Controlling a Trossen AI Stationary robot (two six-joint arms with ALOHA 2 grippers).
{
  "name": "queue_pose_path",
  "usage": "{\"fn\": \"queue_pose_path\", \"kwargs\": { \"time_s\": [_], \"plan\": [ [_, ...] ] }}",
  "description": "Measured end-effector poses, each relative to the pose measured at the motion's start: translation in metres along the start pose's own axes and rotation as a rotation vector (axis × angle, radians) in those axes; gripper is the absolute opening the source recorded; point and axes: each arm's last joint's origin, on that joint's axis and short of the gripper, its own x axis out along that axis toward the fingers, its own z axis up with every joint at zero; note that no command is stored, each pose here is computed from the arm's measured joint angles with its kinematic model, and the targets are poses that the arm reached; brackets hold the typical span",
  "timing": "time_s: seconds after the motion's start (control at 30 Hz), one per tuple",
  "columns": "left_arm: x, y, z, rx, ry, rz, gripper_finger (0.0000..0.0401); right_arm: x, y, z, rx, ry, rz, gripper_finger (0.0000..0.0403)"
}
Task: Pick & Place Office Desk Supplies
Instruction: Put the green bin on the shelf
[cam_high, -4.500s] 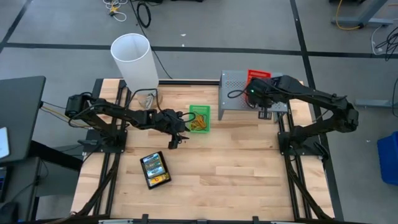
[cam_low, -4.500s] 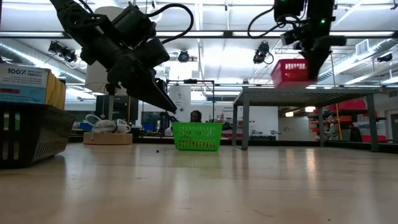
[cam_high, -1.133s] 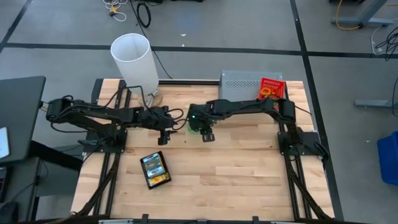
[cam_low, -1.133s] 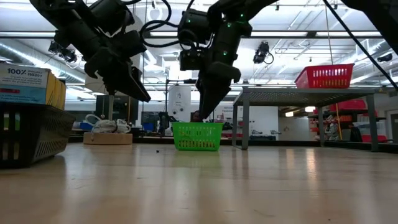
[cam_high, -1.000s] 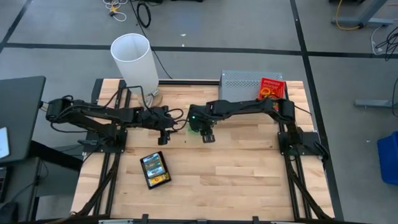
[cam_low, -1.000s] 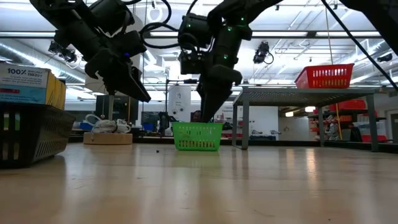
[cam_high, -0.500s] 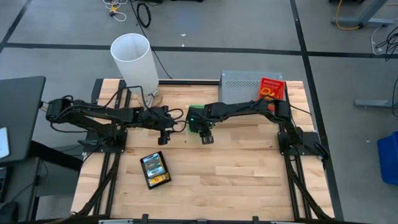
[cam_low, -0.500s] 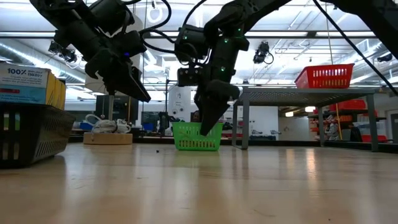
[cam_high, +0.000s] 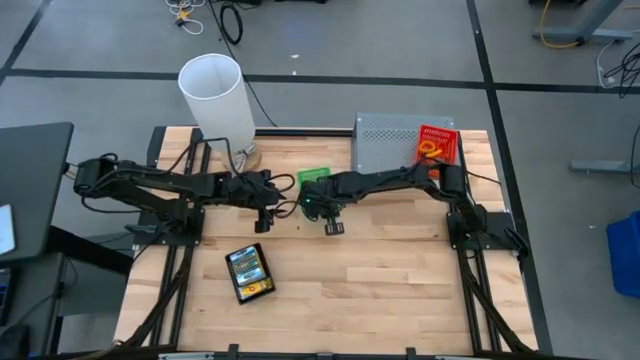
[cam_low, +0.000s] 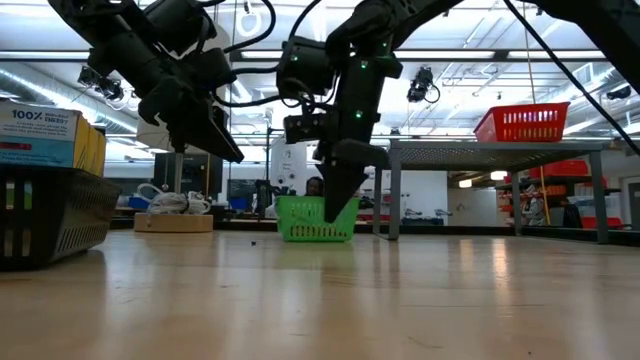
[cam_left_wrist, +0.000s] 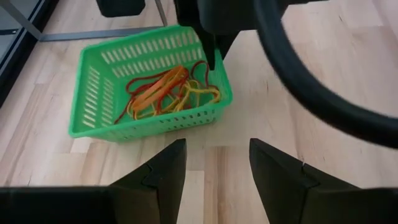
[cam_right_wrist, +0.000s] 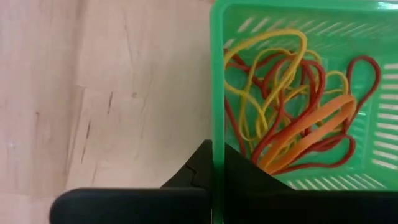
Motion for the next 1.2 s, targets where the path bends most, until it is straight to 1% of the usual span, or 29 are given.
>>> {"fn": "queue_pose_path", "kwargs": {
  "time_s": [0.2,0.3,0.47,0.7,0.83,0.97,1.07,1.13,1.2],
  "plan": [
    [0.000,0.000,0.000,0.000,0.000,0.000,0.0181,-0.009,0.011,-0.003,0.001,0.079,-0.013,0.0007],
    [0.000,0.000,0.000,0.000,0.000,0.000,0.0181,-0.021,0.016,-0.001,-0.009,0.108,-0.018,0.0005],
    [0.000,0.000,0.000,0.000,-0.002,-0.004,0.0181,-0.058,0.019,0.007,0.002,0.064,-0.064,0.0004],
    [0.000,-0.001,0.000,-0.003,-0.004,-0.012,0.0181,-0.123,0.016,0.015,0.013,0.069,-0.219,0.0004],
    [0.000,-0.001,0.000,-0.003,-0.006,-0.023,0.0181,-0.160,0.011,0.015,0.033,0.078,-0.262,0.0003],
    [0.000,-0.001,0.000,-0.003,-0.007,-0.027,0.0181,-0.191,0.004,0.007,0.084,0.102,-0.281,0.0003],
    [0.000,-0.001,0.000,-0.003,-0.007,-0.027,0.0181,-0.206,-0.004,0.002,0.134,0.061,-0.289,0.0003],
    [0.000,-0.001,0.000,-0.003,-0.008,-0.027,0.0181,-0.217,-0.010,-0.005,0.160,0.040,-0.262,0.0003],
    [0.000,-0.001,0.000,-0.004,-0.007,-0.029,0.0181,-0.225,-0.017,-0.013,0.201,0.021,-0.267,0.0003]
  ]
}}
